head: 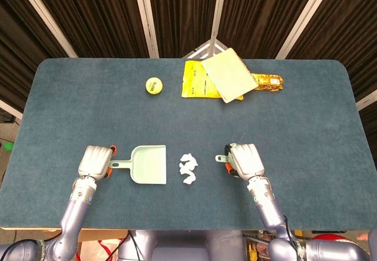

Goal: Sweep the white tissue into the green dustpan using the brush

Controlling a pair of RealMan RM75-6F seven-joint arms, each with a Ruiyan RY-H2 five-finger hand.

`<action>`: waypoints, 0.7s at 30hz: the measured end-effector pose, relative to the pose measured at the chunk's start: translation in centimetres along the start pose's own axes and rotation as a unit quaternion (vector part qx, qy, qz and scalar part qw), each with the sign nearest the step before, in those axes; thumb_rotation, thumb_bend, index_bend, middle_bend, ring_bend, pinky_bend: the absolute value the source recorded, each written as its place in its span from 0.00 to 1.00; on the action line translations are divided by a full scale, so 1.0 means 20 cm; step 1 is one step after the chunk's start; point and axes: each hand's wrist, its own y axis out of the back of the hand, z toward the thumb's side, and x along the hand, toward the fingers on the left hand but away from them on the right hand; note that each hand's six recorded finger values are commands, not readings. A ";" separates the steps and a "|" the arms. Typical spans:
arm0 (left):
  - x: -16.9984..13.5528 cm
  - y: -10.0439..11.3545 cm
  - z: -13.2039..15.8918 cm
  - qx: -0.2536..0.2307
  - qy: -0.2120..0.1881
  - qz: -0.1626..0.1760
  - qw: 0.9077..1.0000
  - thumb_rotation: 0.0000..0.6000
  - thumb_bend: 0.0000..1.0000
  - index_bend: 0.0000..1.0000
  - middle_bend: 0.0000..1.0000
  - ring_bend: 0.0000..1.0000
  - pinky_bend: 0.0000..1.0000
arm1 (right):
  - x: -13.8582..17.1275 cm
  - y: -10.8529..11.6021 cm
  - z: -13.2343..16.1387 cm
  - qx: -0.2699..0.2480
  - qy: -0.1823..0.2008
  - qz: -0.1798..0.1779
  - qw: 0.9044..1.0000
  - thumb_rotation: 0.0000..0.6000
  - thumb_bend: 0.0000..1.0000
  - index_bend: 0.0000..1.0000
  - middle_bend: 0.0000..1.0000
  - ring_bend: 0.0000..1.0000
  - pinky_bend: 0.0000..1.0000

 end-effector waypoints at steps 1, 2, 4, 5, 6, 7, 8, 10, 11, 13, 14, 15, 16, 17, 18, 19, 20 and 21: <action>0.00 0.00 0.00 -0.001 0.001 -0.001 1.000 1.00 0.35 0.40 1.00 1.00 1.00 | 0.00 0.00 0.00 0.000 0.000 0.000 1.000 1.00 0.44 0.74 0.93 0.93 0.85; 0.01 -0.01 0.00 -0.002 0.002 -0.004 1.000 1.00 0.35 0.40 1.00 1.00 1.00 | 0.00 0.00 0.00 0.000 0.000 0.000 1.000 1.00 0.44 0.74 0.93 0.93 0.85; 0.01 -0.02 0.01 -0.005 0.003 -0.007 1.000 1.00 0.36 0.41 1.00 1.00 1.00 | 0.00 0.00 0.00 0.002 0.000 0.000 1.000 1.00 0.44 0.74 0.93 0.93 0.85; 0.01 -0.02 0.02 -0.006 0.004 -0.010 1.000 1.00 0.36 0.41 1.00 1.00 1.00 | 0.00 0.00 0.00 0.002 0.000 0.000 1.000 1.00 0.44 0.74 0.93 0.93 0.85; 0.01 -0.03 0.02 -0.008 0.004 -0.012 1.000 1.00 0.36 0.41 1.00 1.00 1.00 | 0.00 -0.01 0.00 0.003 0.000 0.001 1.000 1.00 0.44 0.74 0.93 0.93 0.85; 0.02 -0.03 0.02 -0.010 0.005 -0.015 1.000 1.00 0.37 0.41 1.00 1.00 1.00 | 0.00 -0.01 0.00 0.004 0.000 0.001 1.000 1.00 0.44 0.74 0.93 0.93 0.85; 0.02 -0.04 0.03 -0.012 0.005 -0.018 1.000 1.00 0.37 0.42 1.00 1.00 1.00 | 0.00 -0.01 0.00 0.005 0.000 0.001 1.000 1.00 0.44 0.74 0.93 0.93 0.85; 0.02 -0.06 0.04 -0.015 0.006 -0.022 1.000 1.00 0.38 0.42 1.00 1.00 1.00 | 0.00 -0.01 -0.01 0.005 0.000 0.001 1.000 1.00 0.44 0.74 0.93 0.93 0.85; 0.03 -0.06 0.05 -0.016 0.006 -0.024 1.000 1.00 0.39 0.43 1.00 1.00 1.00 | 0.00 -0.01 -0.01 0.005 0.000 0.001 1.000 1.00 0.44 0.74 0.93 0.93 0.85; 0.03 -0.07 0.06 -0.018 0.006 -0.027 0.999 1.00 0.41 0.45 1.00 1.00 1.00 | 0.00 -0.02 -0.01 0.006 0.000 0.001 1.000 1.00 0.44 0.74 0.93 0.93 0.85; 0.03 -0.08 0.07 -0.018 0.006 -0.028 0.999 1.00 0.44 0.47 1.00 1.00 1.00 | 0.00 -0.02 -0.01 0.006 0.000 0.002 1.000 1.00 0.44 0.74 0.93 0.93 0.85; 0.03 -0.08 0.07 -0.019 0.006 -0.028 0.999 1.00 0.46 0.49 1.00 1.00 1.00 | 0.00 -0.02 -0.01 0.006 0.000 0.002 1.000 1.00 0.44 0.74 0.93 0.93 0.85; 0.04 -0.08 0.07 -0.019 0.005 -0.029 0.999 1.00 0.50 0.52 1.00 1.00 1.00 | 0.00 -0.02 -0.01 0.005 0.000 0.002 1.000 1.00 0.44 0.74 0.93 0.93 0.85; 0.04 -0.09 0.08 -0.020 0.005 -0.029 0.999 1.00 0.55 0.57 1.00 1.00 1.00 | -0.01 -0.02 -0.01 0.005 0.000 0.002 1.000 1.00 0.44 0.74 0.93 0.93 0.85; 0.04 -0.09 0.08 -0.021 0.005 -0.029 0.999 1.00 0.58 0.62 1.00 1.00 1.00 | -0.01 -0.02 -0.01 0.005 0.001 0.002 1.000 1.00 0.44 0.74 0.93 0.93 0.85; 0.04 -0.09 0.09 -0.022 0.005 -0.029 0.999 1.00 0.60 0.65 1.00 1.00 1.00 | 0.00 -0.03 0.00 0.005 0.001 0.002 1.000 1.00 0.44 0.74 0.93 0.93 0.85; 0.04 -0.09 0.09 -0.025 0.004 -0.027 0.999 1.00 0.62 0.69 1.00 1.00 1.00 | 0.00 -0.03 0.00 0.005 0.002 0.003 1.000 1.00 0.44 0.74 0.93 0.93 0.85; 0.04 -0.09 0.10 -0.027 0.003 -0.025 0.999 1.00 0.63 0.72 1.00 1.00 1.00 | 0.00 -0.03 0.00 0.005 0.003 0.003 1.000 1.00 0.44 0.74 0.93 0.93 0.85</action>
